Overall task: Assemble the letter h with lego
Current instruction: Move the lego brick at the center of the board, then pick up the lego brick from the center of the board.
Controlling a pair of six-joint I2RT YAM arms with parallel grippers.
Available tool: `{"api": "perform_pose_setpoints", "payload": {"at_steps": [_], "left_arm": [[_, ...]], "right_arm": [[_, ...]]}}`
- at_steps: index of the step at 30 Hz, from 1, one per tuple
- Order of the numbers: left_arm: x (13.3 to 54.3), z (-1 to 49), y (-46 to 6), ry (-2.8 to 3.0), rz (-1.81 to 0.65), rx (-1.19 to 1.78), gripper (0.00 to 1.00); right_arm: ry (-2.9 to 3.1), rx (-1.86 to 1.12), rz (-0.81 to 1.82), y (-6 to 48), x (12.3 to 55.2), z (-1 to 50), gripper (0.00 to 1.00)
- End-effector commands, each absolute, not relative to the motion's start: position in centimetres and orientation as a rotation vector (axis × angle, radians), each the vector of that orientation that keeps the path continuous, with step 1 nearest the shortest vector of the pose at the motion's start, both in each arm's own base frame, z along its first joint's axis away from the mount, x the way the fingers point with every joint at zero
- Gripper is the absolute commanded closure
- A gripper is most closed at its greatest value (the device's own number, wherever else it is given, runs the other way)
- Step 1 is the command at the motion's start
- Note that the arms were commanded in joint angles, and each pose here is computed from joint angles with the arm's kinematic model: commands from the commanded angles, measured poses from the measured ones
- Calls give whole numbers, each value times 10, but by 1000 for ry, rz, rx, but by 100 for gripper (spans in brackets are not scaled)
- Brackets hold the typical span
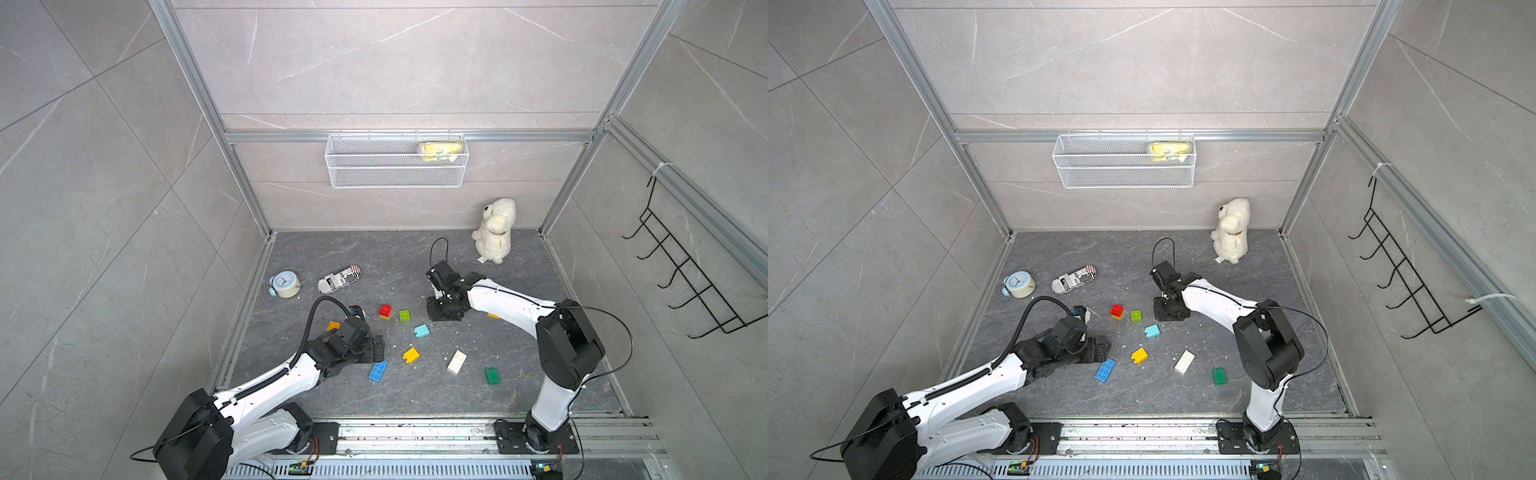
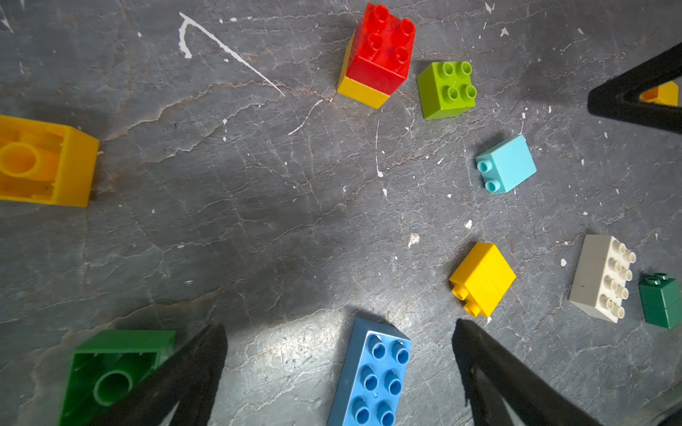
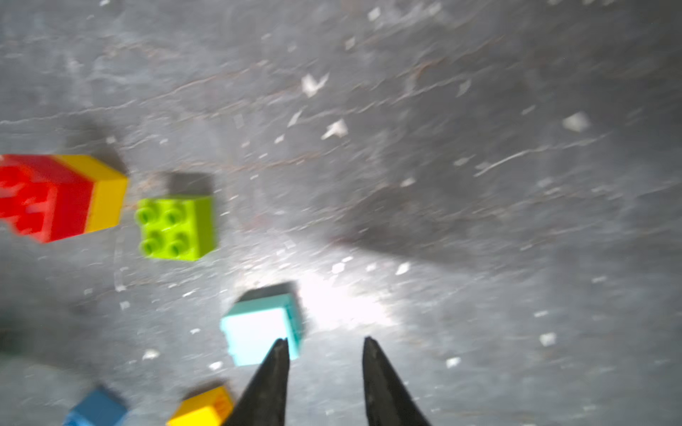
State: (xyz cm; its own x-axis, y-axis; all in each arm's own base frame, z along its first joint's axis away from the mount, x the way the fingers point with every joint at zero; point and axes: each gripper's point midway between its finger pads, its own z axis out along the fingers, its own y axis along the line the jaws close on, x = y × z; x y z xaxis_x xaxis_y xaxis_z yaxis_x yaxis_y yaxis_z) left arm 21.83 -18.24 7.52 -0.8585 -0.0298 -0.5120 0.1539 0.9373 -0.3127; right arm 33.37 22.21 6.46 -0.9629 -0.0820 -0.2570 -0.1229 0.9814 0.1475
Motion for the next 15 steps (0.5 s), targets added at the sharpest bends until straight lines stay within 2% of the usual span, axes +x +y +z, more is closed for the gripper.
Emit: {"api": "perform_pose_setpoints", "payload": {"at_steps": [1,4,9,15], "left_arm": [[218,80,-181,2549,-495,70,1],[219,81,-180,2547,-506,58,0],[220,79,-180,2556,-538,40,1],[220,78,-179,2560,-546,29,1]], "right_arm": [[2932,-217,192,225,332,53,77],[2957,-229,186,227,330,41,85],[3004,-225,263,233,320,26,92],[3023,-236,359,250,299,18,93]]}}
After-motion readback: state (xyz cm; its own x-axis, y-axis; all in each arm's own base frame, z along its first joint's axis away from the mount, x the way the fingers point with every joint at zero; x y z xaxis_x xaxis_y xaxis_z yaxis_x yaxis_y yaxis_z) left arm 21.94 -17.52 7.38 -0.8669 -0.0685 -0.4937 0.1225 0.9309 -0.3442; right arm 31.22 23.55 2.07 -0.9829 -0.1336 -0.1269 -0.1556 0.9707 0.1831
